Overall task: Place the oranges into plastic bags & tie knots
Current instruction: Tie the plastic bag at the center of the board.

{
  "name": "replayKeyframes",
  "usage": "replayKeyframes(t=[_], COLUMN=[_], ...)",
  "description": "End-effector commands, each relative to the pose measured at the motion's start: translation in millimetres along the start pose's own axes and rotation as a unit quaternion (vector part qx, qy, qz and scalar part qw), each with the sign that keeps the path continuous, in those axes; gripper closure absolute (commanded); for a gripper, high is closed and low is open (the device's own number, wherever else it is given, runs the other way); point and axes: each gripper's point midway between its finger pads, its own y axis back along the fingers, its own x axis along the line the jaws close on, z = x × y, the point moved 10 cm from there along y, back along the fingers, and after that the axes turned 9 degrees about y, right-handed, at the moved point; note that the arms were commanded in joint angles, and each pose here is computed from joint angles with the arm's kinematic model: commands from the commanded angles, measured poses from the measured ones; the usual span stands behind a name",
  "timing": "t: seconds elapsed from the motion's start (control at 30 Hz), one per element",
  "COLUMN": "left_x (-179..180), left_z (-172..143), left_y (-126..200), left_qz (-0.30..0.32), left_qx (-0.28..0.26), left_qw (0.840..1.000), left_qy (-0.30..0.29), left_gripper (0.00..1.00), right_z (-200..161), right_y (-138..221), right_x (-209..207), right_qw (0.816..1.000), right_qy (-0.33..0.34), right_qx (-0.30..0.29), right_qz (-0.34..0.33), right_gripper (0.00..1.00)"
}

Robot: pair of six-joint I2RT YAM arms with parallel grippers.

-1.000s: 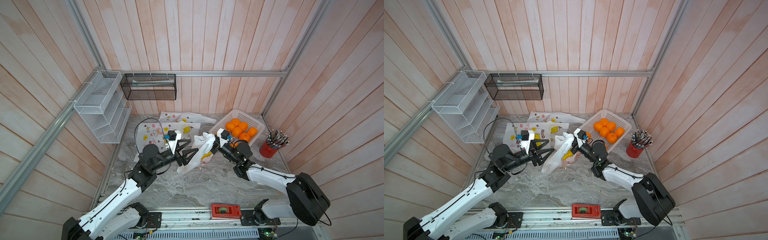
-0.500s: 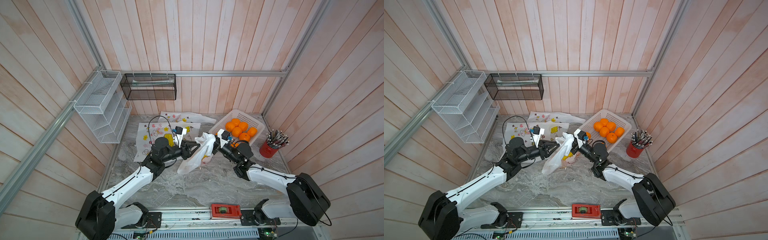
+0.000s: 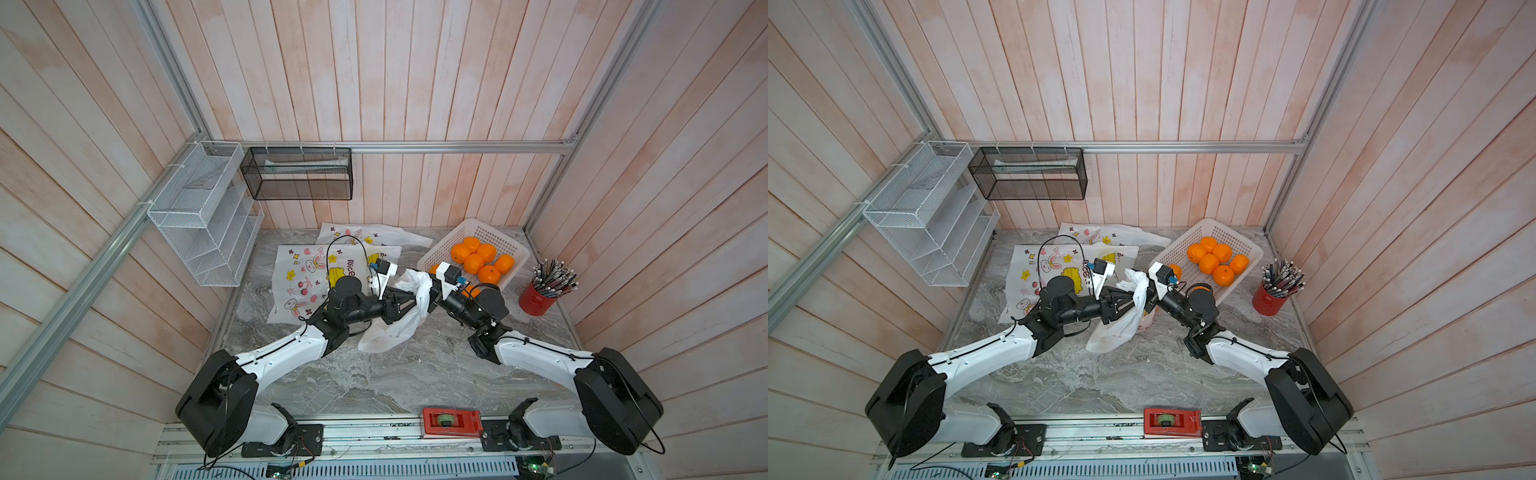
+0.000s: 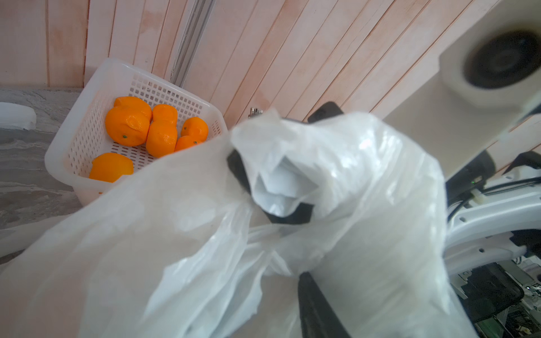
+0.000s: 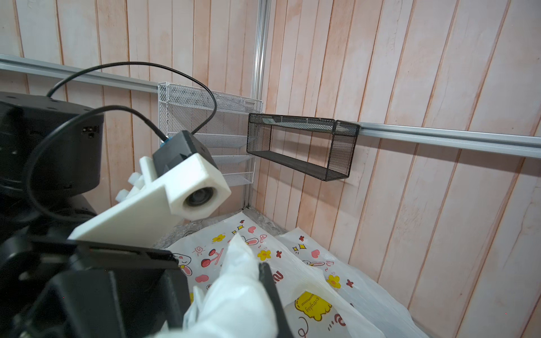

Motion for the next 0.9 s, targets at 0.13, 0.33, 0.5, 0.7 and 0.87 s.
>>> replayKeyframes(t=[0.13, 0.33, 0.5, 0.7, 0.87], left_x=[-9, -26, -43, -52, -40], left_z=[18, 34, 46, 50, 53], left_y=[56, 81, 73, 49, 39], left_qz=[-0.003, -0.025, -0.093, -0.099, -0.081], left_qx=[-0.068, -0.108, -0.099, -0.088, -0.098], left_qw=[0.998, 0.992, 0.983, 0.980, 0.975], left_qy=[-0.007, 0.060, 0.125, 0.152, 0.183], left_gripper=[0.49, 0.37, 0.37, 0.36, 0.35], right_z=[16, 18, 19, 20, 20], right_y=[4, 6, 4, 3, 3], right_x=[3, 4, 6, 8, 9], right_qw=[0.999, 0.998, 0.998, 0.998, 0.998], right_qy=[0.019, 0.028, 0.035, 0.039, 0.039], right_qx=[-0.041, -0.046, -0.045, -0.044, -0.045], right_qz=[0.012, 0.018, 0.023, 0.024, 0.027], right_gripper=[1.00, 1.00, 1.00, 1.00, 1.00])
